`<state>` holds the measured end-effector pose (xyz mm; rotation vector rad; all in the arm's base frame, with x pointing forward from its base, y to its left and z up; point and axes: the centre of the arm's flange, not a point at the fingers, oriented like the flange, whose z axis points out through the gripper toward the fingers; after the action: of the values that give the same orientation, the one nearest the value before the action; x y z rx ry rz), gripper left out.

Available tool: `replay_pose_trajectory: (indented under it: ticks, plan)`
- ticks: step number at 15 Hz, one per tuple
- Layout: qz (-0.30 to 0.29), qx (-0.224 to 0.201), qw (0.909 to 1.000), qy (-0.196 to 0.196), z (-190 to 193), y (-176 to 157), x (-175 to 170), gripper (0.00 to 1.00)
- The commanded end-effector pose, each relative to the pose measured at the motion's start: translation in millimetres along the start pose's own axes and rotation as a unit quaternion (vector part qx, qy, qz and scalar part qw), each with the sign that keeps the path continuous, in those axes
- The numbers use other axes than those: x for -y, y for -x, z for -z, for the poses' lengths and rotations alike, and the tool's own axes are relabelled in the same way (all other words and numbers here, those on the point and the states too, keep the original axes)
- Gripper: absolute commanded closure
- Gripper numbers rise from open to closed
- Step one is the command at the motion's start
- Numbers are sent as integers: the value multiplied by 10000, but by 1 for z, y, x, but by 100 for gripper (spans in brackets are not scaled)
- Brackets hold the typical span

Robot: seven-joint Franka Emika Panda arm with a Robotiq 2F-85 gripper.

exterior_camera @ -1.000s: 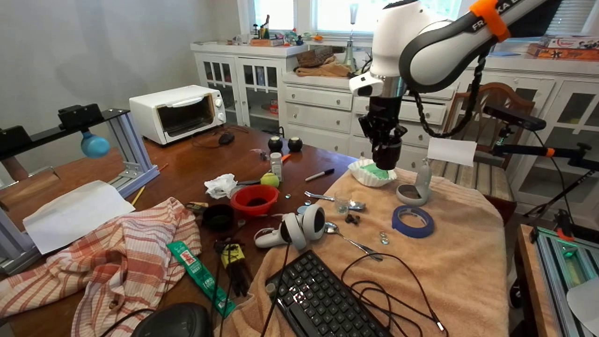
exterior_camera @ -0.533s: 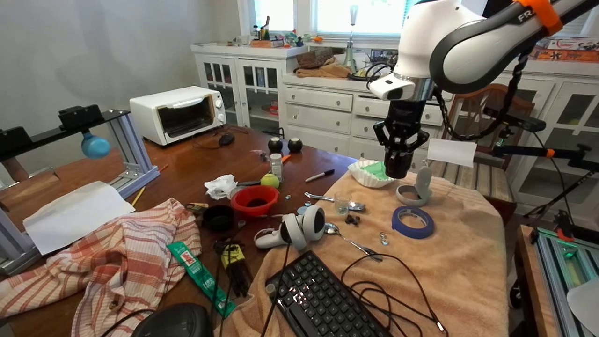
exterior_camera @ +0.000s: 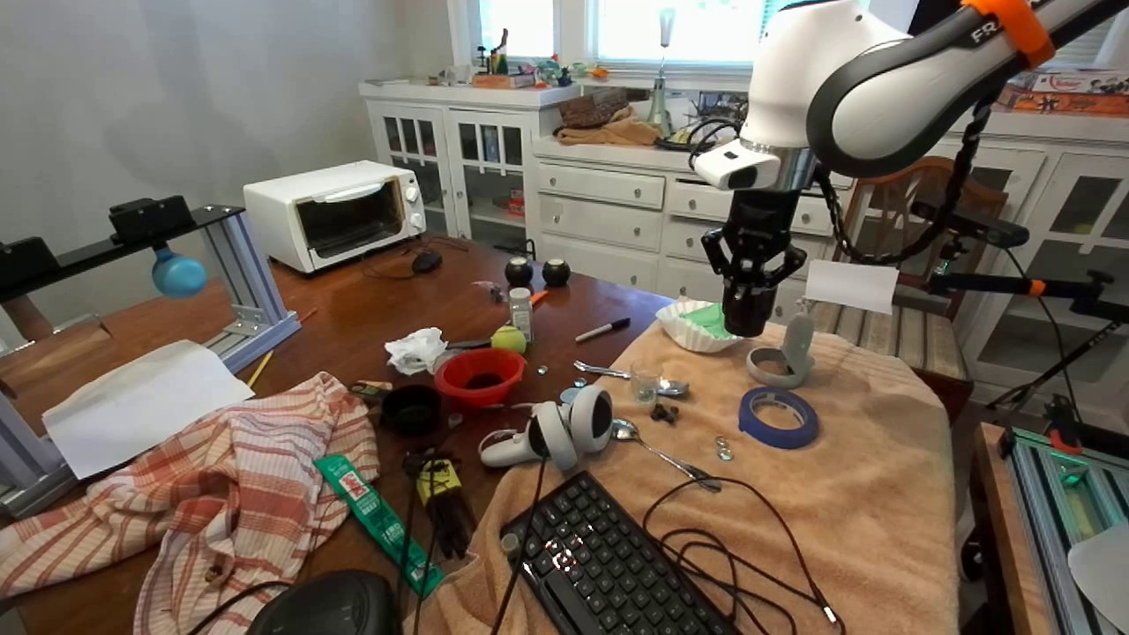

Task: Put the brown cup at the center of the blue masking tape

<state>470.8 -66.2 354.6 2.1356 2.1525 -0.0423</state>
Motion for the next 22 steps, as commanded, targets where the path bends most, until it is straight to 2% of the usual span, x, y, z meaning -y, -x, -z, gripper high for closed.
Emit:
replay_pose_trajectory:
  ticks: [1, 3, 5, 8, 11, 22]
  plan:
    - [534, -190, 9981, 225, -1, -30, 10, 96]
    - [853, -191, 9958, 263, -4, -49, 17, 96]
    - [927, -184, 9954, 172, -8, -58, 26, 96]
    - [866, -64, 9962, 14, -12, -56, 38, 96]
    - [730, -120, 9973, -34, -15, -48, 45, 96]
    - [950, -135, 9953, -115, -56, -49, 75, 96]
